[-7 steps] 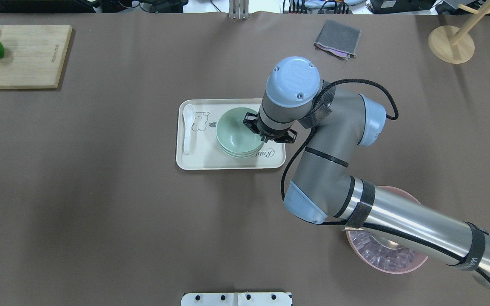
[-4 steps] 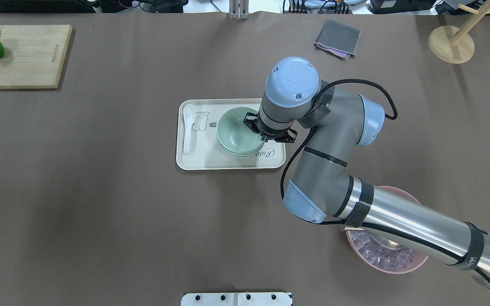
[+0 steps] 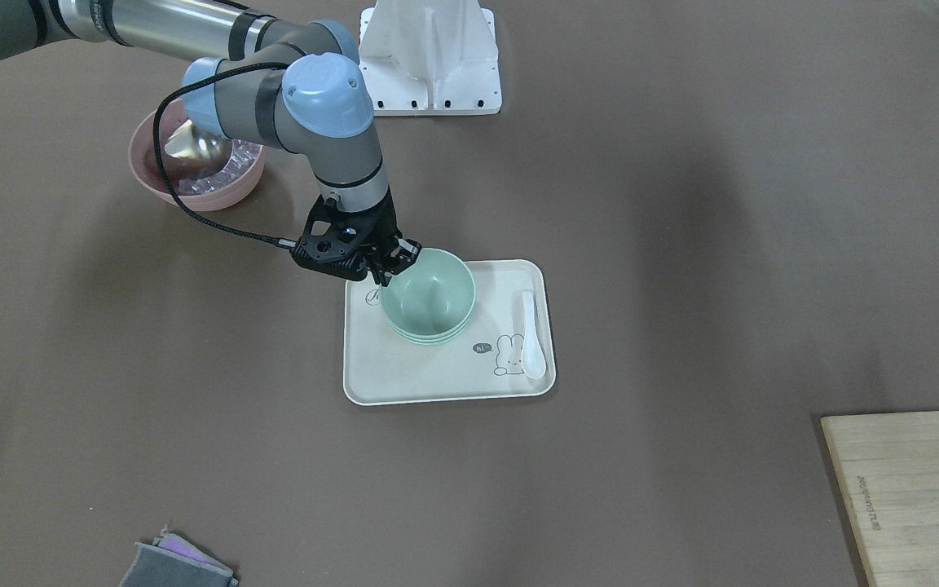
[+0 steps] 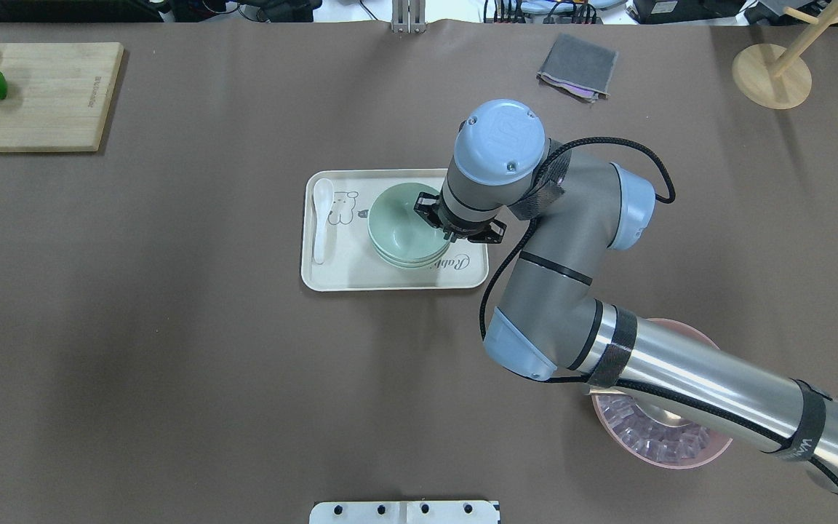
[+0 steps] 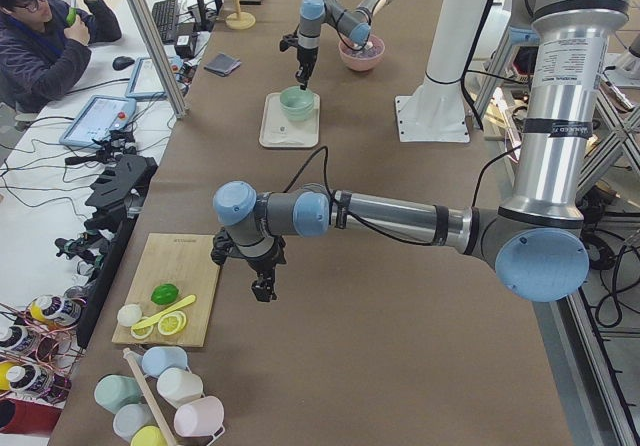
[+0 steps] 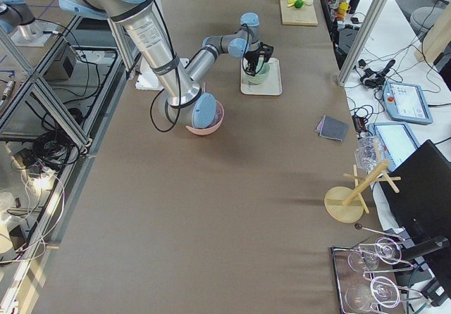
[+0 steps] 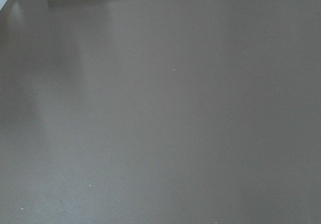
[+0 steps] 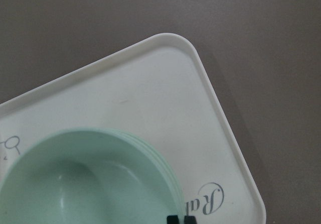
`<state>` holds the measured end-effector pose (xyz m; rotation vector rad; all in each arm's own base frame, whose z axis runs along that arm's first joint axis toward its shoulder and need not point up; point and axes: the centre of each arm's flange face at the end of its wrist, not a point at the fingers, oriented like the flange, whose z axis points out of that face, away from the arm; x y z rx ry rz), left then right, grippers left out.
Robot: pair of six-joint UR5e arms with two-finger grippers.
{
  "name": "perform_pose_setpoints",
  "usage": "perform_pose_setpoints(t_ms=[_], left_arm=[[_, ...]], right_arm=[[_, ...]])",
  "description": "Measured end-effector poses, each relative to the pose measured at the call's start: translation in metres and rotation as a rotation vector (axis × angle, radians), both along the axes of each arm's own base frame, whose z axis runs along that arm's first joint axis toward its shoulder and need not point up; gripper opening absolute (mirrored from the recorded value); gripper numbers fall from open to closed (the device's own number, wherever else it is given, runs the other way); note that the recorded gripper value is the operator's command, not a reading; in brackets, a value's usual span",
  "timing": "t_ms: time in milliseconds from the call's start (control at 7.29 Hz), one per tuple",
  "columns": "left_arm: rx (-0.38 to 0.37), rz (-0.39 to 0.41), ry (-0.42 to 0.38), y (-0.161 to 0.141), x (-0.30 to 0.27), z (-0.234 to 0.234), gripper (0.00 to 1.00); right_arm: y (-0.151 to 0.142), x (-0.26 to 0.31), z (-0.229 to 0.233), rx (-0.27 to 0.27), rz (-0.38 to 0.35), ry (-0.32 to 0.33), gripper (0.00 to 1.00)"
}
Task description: Stack green bowls together
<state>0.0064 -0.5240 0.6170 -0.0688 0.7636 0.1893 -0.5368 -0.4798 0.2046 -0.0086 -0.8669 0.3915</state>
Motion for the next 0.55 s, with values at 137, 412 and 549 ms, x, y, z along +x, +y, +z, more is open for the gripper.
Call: perform_pose_setpoints(t_ms=[137,412,549], left_arm=[[0.0,0.0,0.0,0.0,0.0,0.0,0.99],[-0.001,0.0,0.0,0.0,0.0,0.0,0.99],[-0.003,-0.001,0.0,0.0,0.0,0.001,0.99]], right_arm=[[0.0,0.0,0.0,0.026,-0.022,0.003,1.0],[-0.004,0.007,-0.002,0.07,-0.051,0.006,1.0],[-0.016,0.019,0.001,0.091,-0.062,0.015,1.0]])
